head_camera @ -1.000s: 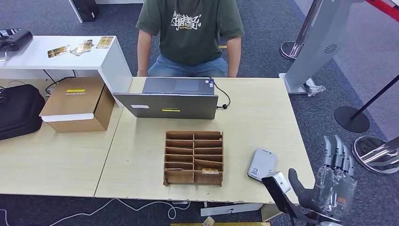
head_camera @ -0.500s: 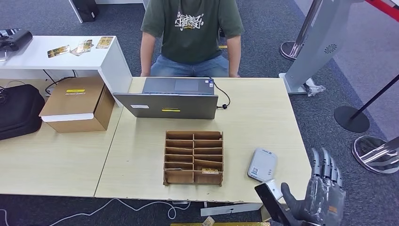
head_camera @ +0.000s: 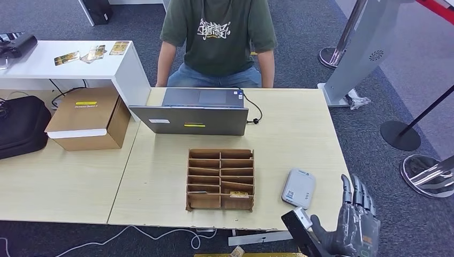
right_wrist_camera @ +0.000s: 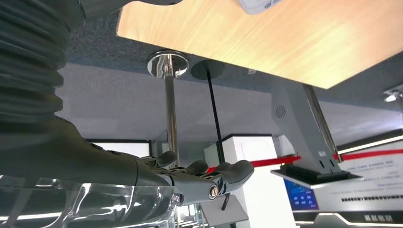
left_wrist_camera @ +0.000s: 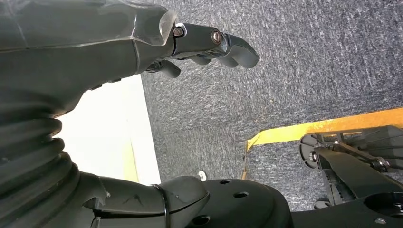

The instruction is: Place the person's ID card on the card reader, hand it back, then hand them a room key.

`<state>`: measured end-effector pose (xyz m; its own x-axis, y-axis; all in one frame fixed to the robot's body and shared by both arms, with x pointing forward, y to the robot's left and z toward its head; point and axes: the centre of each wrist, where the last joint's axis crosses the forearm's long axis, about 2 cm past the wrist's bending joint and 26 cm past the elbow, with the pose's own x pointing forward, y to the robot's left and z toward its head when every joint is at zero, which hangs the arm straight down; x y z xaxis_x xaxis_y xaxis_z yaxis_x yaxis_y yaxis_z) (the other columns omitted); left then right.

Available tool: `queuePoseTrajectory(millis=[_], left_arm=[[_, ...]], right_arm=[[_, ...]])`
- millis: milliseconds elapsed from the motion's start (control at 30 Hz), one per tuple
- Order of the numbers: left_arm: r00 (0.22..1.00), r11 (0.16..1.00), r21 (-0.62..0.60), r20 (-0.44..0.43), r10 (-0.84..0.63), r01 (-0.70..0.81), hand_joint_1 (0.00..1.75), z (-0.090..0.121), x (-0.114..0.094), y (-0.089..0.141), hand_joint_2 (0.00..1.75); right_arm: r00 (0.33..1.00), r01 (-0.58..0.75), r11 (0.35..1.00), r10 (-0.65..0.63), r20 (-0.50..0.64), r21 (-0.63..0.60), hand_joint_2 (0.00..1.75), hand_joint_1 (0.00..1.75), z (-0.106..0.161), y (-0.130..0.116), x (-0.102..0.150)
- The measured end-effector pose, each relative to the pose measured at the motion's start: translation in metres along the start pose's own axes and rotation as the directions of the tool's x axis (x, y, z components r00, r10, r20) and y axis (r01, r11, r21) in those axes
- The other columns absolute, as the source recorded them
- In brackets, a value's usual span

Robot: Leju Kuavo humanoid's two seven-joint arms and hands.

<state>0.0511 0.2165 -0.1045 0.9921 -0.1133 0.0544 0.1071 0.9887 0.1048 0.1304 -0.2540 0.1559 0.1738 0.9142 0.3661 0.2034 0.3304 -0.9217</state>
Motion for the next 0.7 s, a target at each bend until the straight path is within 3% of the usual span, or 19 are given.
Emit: queuePoseTrajectory(millis=[300,700], left_arm=[[1.000,1.000,0.006,-0.004,0.013,-0.013,0.00,0.000,0.000,0.000,1.75],[1.000,1.000,0.010,0.007,-0.017,0.017,0.00,0.000,0.000,0.000,1.75]], right_arm=[[0.997,0.073,0.991,-0.075,0.018,0.108,1.75,0.00,0.008,0.016,0.014],[0.969,0.209,0.971,-0.221,0.105,0.114,1.75,0.00,-0.002,0.048,0.041]])
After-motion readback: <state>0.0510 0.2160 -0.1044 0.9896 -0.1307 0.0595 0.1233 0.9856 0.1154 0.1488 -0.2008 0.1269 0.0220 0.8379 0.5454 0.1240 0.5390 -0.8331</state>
